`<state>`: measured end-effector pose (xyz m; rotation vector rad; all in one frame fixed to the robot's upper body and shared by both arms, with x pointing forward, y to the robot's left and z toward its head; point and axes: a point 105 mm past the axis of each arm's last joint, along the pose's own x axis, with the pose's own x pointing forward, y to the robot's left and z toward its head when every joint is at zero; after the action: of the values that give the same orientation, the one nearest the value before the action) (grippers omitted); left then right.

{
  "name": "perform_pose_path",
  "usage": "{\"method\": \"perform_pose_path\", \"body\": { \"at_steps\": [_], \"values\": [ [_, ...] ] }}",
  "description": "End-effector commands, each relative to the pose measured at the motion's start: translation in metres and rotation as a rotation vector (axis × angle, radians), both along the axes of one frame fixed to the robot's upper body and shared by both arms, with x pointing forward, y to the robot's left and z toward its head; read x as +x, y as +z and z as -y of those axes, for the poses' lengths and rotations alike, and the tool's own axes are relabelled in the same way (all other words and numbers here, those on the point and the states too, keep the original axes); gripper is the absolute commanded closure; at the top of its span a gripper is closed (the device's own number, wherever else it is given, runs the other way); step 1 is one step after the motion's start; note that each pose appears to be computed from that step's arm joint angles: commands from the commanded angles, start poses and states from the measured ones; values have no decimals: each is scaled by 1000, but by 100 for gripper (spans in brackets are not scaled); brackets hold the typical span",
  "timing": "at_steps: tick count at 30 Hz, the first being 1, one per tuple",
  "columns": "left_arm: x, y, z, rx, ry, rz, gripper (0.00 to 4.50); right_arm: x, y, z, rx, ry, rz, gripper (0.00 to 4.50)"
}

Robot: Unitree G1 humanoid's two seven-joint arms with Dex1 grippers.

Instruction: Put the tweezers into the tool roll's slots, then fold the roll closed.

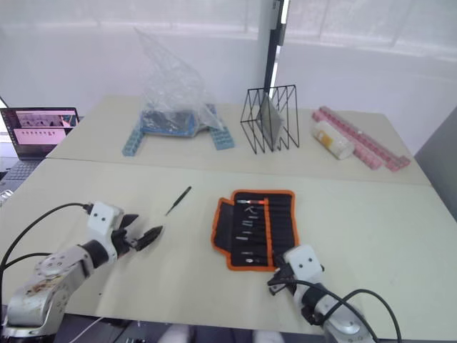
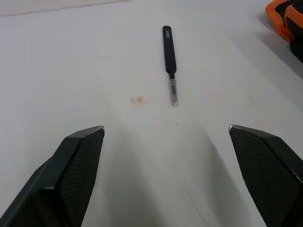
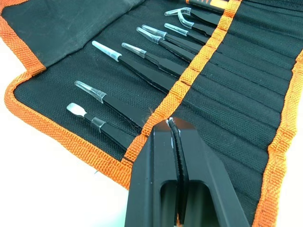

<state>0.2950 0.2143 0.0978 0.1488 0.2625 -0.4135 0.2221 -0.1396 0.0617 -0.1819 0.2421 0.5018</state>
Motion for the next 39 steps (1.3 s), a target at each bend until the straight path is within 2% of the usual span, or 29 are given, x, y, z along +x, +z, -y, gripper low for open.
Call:
{"method": "perform_pose_path", "body": {
  "at_steps": [1,6,10,18,21,32,35,39],
  "values": [
    [10,-1,2,47,4,22,2,-4,-10,0,-11,1,-46,450],
    [26,-18,12,71,-33,-26,2,-4,-10,-1,-4,-7,-45,450],
    [43,-21,21,78,-57,-23,2,-4,-10,-2,-1,-9,-45,450],
    [57,-27,42,74,-128,-18,2,-3,-10,-3,3,-17,-40,450],
    [59,-30,46,69,-136,-21,86,-2,-10,-3,5,-18,-39,450],
    [63,-33,54,51,-161,-21,448,-3,-11,-3,3,-18,-39,450],
    [63,-30,51,53,-159,-13,448,-3,-11,-3,3,-18,-41,450],
    [67,-10,46,54,-166,43,448,-3,-11,-3,4,-18,-42,450]
  ]
}}
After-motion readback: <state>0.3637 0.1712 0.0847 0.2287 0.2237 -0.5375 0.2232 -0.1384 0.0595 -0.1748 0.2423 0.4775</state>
